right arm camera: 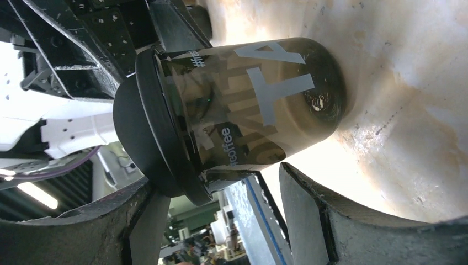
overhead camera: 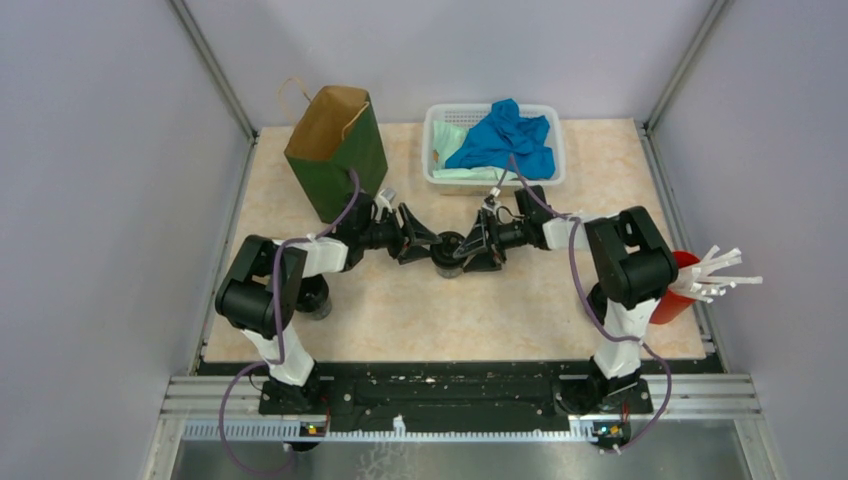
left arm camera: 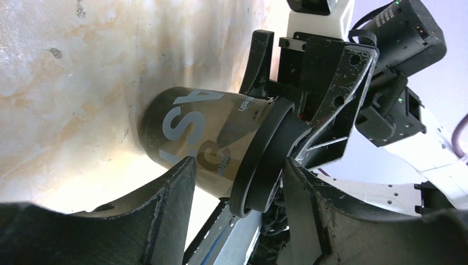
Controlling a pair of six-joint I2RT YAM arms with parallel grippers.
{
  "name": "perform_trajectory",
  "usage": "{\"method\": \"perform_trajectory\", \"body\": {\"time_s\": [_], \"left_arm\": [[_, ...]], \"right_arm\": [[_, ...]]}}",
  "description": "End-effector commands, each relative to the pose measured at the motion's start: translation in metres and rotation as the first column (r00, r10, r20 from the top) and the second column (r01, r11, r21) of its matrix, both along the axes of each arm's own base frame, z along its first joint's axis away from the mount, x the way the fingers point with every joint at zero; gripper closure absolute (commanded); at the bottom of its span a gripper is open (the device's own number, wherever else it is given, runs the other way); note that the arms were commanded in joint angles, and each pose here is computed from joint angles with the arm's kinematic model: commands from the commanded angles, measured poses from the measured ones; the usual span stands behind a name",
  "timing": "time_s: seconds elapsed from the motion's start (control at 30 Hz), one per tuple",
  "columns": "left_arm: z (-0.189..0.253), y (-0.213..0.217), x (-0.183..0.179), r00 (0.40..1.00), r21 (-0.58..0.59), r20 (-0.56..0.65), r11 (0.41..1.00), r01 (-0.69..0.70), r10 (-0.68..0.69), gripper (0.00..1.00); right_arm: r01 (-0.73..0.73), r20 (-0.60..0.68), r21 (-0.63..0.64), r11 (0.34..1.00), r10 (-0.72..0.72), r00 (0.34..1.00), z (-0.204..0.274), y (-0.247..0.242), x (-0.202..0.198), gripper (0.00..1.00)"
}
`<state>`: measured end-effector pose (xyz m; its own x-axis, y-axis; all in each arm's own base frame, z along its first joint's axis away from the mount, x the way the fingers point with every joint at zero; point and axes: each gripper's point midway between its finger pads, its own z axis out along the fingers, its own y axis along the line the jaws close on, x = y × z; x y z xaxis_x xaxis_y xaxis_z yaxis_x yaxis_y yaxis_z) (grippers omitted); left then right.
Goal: Pack the takeout coffee
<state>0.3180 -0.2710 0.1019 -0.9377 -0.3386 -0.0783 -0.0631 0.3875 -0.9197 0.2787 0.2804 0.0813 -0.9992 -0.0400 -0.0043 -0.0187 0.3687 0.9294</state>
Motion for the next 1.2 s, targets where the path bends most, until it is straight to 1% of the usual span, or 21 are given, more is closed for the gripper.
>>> {"method": "perform_trajectory", "body": {"time_s": [0.0, 0.23, 0.37, 0.43, 0.53, 0.67, 0.8, 1.0, 1.13, 1.17], "left_arm": [[-0.040, 0.014, -0.005, 0.995, 0.091, -0.080, 0.995, -0.046, 0.054, 0.37], [-0.087, 0.031, -0.025, 0.970, 0.262, -0.231, 0.965, -0.006, 0.069, 0.41], [-0.102, 0.043, -0.035, 0.957, 0.340, -0.278, 0.940, 0.014, 0.086, 0.41], [-0.105, 0.046, -0.037, 0.955, 0.363, -0.284, 0.931, 0.030, 0.080, 0.41], [-0.101, 0.044, -0.034, 0.966, 0.366, -0.252, 0.929, 0.046, 0.052, 0.44], [-0.091, 0.040, -0.029, 0.979, 0.395, -0.202, 0.915, 0.085, -0.004, 0.42], [-0.086, 0.035, -0.029, 0.983, 0.398, -0.179, 0.912, 0.099, -0.028, 0.42], [-0.073, 0.028, -0.021, 0.990, 0.395, -0.125, 0.913, 0.104, -0.059, 0.40], [-0.073, 0.029, -0.022, 0.993, 0.399, -0.106, 0.912, 0.099, -0.061, 0.39], [-0.074, 0.029, -0.023, 0.993, 0.398, -0.106, 0.912, 0.098, -0.061, 0.39]], "right_arm": [[0.055, -0.027, -0.027, 0.998, -0.056, 0.998, -0.039, -0.009, 0.000, 0.33], [0.080, -0.086, -0.105, 0.991, -0.089, 0.992, -0.076, -0.021, -0.007, 0.33], [0.123, -0.149, -0.185, 0.975, -0.151, 0.977, -0.097, -0.028, -0.014, 0.34], [0.130, -0.148, -0.186, 0.974, -0.158, 0.976, -0.095, -0.029, -0.015, 0.34], [0.118, -0.094, -0.098, 0.988, -0.127, 0.987, -0.060, -0.020, -0.005, 0.32], [0.093, 0.031, -0.007, 0.996, -0.093, 0.995, 0.000, -0.010, 0.015, 0.19], [0.058, 0.062, 0.041, 0.997, -0.060, 0.996, 0.023, 0.002, 0.025, 0.13], [0.081, 0.017, 0.062, 0.995, -0.082, 0.996, 0.012, 0.007, 0.026, 0.14], [0.107, -0.006, 0.067, 0.992, -0.107, 0.994, -0.008, 0.004, 0.020, 0.20], [0.118, -0.029, 0.057, 0.991, -0.116, 0.993, -0.018, 0.003, 0.018, 0.27]]}}
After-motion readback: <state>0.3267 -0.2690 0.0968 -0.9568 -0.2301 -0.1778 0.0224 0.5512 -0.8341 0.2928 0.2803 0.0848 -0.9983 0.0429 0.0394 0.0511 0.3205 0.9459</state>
